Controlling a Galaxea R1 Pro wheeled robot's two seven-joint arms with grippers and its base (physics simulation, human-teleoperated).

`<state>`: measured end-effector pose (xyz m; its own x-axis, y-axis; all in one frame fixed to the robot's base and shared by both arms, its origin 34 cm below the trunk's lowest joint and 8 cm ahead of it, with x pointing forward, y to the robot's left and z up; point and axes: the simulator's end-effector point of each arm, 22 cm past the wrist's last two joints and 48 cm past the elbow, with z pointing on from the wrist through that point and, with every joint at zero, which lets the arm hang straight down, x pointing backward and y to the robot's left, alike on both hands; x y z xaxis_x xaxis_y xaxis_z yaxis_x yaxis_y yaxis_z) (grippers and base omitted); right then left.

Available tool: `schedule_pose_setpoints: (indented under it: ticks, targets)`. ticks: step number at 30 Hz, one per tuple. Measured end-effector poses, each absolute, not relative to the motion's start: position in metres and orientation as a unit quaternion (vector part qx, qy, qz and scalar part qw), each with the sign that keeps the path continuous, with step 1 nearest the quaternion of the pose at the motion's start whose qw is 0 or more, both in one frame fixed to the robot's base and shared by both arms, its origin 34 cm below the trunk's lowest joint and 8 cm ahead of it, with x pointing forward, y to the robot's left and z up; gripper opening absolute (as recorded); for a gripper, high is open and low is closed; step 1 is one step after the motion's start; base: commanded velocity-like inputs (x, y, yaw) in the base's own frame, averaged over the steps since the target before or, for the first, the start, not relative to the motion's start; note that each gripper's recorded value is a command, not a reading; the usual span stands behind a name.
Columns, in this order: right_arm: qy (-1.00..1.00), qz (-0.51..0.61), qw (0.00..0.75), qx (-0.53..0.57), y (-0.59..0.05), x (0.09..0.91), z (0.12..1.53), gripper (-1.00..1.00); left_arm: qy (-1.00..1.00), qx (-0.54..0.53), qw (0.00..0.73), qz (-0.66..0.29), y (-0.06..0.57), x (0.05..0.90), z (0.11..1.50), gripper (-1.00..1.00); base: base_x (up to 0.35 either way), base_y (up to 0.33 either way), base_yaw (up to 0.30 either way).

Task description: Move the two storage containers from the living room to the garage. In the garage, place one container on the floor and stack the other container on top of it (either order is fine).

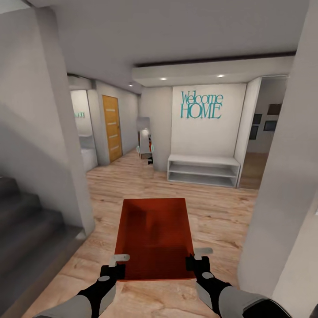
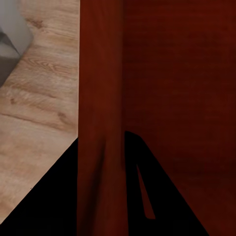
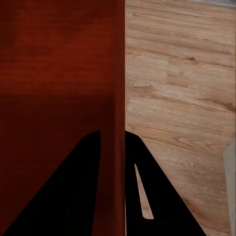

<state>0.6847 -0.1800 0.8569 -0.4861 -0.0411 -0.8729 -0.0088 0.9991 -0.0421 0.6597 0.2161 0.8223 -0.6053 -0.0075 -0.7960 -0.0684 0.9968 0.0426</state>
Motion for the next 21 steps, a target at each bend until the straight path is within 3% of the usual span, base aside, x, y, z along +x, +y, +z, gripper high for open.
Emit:
schedule_pose_setpoints:
  ticks: [21]
  targets:
    - [0.862,-0.016,0.507,-0.015,-0.1802,0.6845,0.8567,-1.0,0.895,-0.021,0.444,0.034,0.2158,0.6595,0.8221,-1.0,0.321,0.0,0.0]
